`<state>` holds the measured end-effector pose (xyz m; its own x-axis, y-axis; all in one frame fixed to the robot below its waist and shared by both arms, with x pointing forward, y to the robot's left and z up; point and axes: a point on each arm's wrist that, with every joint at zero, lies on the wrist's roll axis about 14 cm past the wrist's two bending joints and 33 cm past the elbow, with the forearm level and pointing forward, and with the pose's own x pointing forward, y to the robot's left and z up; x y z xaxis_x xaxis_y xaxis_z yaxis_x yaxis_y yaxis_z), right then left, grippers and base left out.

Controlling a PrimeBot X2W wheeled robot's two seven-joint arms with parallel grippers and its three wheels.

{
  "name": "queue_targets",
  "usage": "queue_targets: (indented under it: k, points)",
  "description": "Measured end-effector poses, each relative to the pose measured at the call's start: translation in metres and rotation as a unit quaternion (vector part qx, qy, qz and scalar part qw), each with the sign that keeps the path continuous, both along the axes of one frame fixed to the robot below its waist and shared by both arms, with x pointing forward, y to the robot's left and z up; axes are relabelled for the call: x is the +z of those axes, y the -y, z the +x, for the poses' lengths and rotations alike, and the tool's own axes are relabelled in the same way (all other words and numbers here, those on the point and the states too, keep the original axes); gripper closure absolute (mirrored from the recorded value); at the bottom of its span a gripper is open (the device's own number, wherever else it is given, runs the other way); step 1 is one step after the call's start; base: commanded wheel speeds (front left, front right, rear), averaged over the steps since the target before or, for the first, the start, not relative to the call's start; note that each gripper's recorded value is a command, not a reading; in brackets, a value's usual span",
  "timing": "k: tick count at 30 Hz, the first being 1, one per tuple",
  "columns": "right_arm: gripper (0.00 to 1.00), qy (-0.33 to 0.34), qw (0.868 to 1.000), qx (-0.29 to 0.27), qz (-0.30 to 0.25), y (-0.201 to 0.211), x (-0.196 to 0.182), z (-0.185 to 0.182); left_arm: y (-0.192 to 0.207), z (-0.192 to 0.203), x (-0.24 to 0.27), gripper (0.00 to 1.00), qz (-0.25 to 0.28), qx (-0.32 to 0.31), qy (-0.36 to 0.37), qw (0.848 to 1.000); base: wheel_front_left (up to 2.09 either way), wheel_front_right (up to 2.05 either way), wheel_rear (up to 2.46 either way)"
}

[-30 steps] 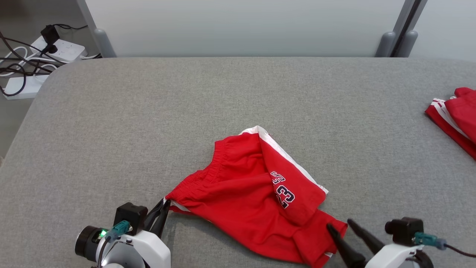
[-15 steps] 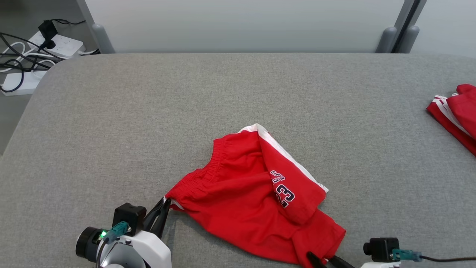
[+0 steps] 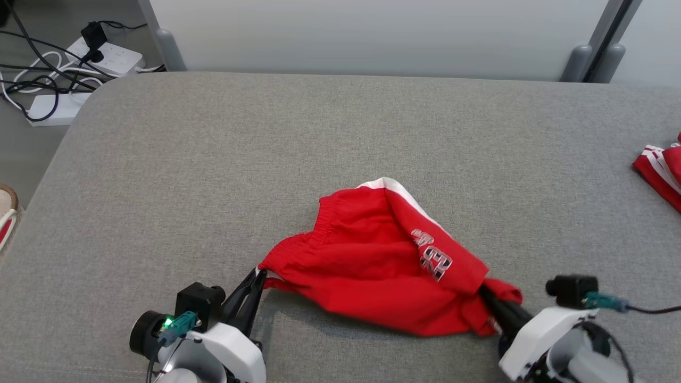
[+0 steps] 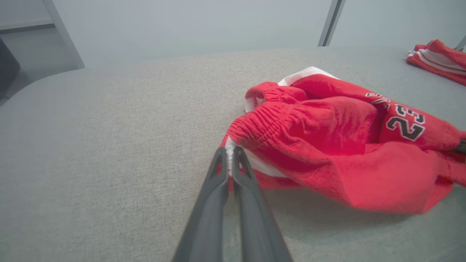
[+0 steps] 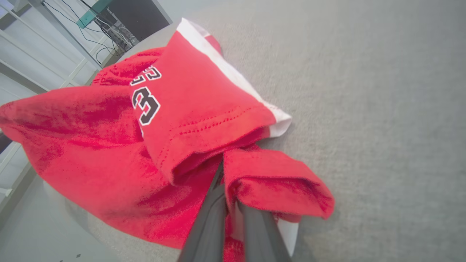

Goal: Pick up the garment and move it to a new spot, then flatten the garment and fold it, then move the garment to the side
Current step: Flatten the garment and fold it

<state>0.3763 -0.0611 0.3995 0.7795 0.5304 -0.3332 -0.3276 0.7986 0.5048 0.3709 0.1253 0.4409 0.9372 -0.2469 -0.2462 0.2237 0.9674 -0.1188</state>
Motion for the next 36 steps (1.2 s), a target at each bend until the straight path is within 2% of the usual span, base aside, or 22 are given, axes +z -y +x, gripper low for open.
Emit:
queue_targets:
  k: [6,10,11,12,19,22,25,29,36]
  points:
    - [1.0,0.083,0.995,-0.035,-0.052,0.043,0.038,0.06,0.022,0.012,0.018,1.0,-0.028,-0.036,0.022,0.999,0.0,0.0,0.0]
    - [1.0,0.099,0.991,-0.067,-0.055,0.056,0.053,0.092,0.043,0.022,0.026,1.0,-0.044,-0.063,0.03,0.997,0.0,0.0,0.0]
    - [0.56,0.096,0.991,-0.073,-0.057,0.058,0.052,0.097,0.048,0.024,0.025,1.0,-0.045,-0.071,0.029,0.996,0.0,0.0,0.0]
    - [0.0,0.089,0.991,-0.076,-0.063,0.059,0.048,0.099,0.052,0.026,0.025,1.0,-0.046,-0.078,0.027,0.996,0.0,0.0,0.0]
    - [0.0,0.067,0.99,-0.076,-0.097,0.066,0.026,0.094,0.073,0.036,0.026,1.0,-0.058,-0.099,0.034,0.993,0.0,0.0,0.0]
    - [0.0,0.079,0.986,-0.096,-0.109,0.088,0.03,0.095,0.072,0.041,0.031,1.0,-0.063,-0.089,0.051,0.993,0.0,0.0,0.0]
    - [0.0,0.075,0.985,-0.087,-0.13,0.099,0.017,0.074,0.065,0.047,0.036,1.0,-0.063,-0.07,0.066,0.993,0.0,0.0,0.0]
    - [0.0,0.036,0.989,-0.054,-0.134,0.086,-0.016,0.031,0.052,0.053,0.04,1.0,-0.053,-0.053,0.078,0.994,0.0,0.0,0.0]
    - [0.0,0.04,0.99,-0.013,-0.135,0.067,-0.018,0.021,0.028,0.057,0.049,1.0,-0.038,-0.023,0.098,0.994,0.0,0.0,0.0]
